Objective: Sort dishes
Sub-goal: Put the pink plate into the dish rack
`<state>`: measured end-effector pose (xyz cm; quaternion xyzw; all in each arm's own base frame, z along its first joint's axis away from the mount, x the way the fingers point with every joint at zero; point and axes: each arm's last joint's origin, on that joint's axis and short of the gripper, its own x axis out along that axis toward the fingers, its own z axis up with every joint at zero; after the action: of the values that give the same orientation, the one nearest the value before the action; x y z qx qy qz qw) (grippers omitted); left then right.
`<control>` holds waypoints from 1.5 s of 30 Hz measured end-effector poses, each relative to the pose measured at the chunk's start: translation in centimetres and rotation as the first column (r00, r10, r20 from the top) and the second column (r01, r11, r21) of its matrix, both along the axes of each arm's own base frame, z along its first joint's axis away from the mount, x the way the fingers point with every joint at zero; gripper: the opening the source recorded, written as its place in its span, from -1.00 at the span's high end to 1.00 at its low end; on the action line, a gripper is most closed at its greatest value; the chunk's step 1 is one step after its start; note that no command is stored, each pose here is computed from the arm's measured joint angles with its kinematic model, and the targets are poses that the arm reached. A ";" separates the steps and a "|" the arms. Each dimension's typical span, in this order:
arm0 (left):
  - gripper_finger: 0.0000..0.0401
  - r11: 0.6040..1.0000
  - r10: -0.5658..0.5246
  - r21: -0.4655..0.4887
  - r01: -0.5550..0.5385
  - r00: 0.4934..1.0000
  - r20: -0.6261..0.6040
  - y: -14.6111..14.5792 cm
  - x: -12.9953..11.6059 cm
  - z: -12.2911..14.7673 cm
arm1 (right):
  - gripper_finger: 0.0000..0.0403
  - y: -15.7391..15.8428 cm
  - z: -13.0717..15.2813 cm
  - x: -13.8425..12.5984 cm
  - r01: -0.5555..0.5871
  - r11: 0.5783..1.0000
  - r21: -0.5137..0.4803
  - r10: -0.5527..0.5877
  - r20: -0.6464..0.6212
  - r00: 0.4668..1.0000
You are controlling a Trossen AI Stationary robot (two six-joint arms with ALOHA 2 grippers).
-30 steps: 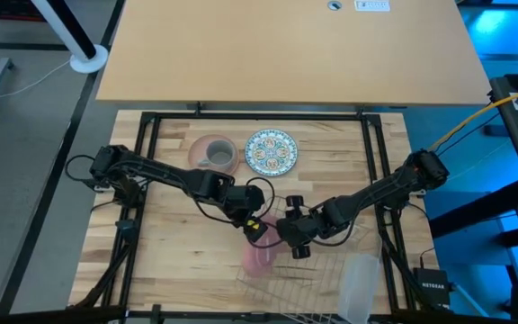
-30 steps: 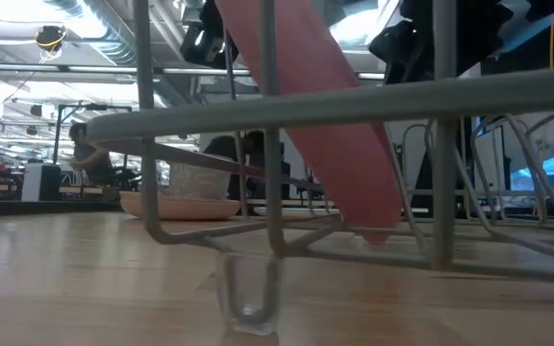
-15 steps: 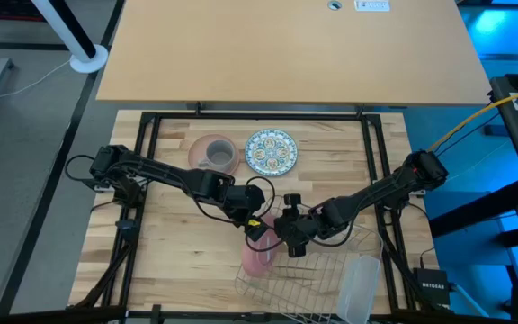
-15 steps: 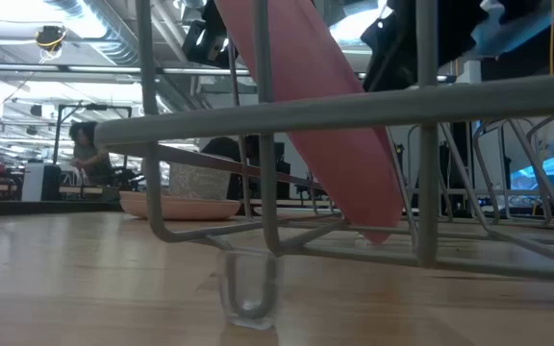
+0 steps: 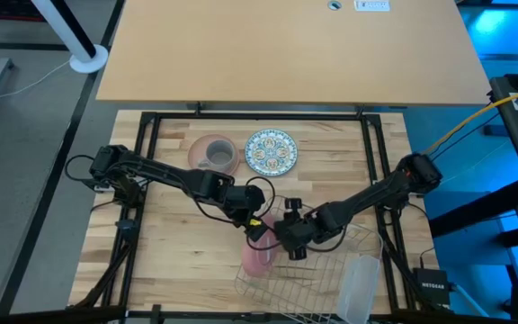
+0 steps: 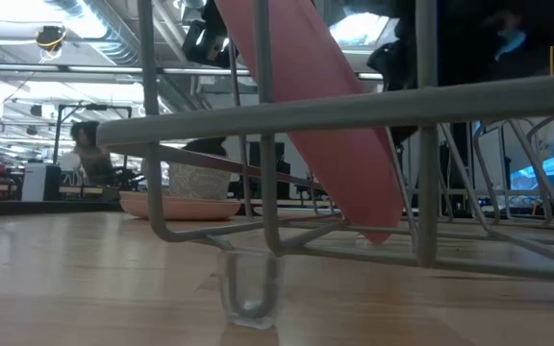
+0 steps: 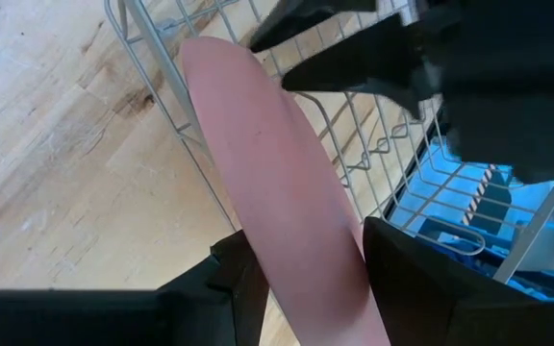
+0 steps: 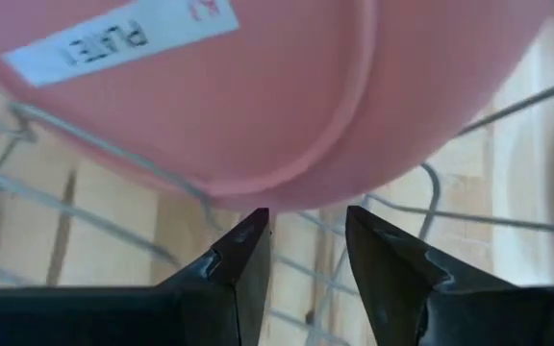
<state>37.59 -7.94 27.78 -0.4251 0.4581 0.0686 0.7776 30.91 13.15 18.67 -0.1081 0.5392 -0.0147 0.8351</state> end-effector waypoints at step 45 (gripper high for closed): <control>0.24 0.998 -0.053 -0.040 0.053 0.999 0.009 1.1 0.3 -1.5 | 0.29 0.0 -0.4 0.8 0.157 0.988 0.013 -0.157 0.107 0.982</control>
<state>37.84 -6.85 26.25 -0.4285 0.4675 0.0370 0.7723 31.68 13.20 18.28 -0.0627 0.5002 -0.0852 0.8595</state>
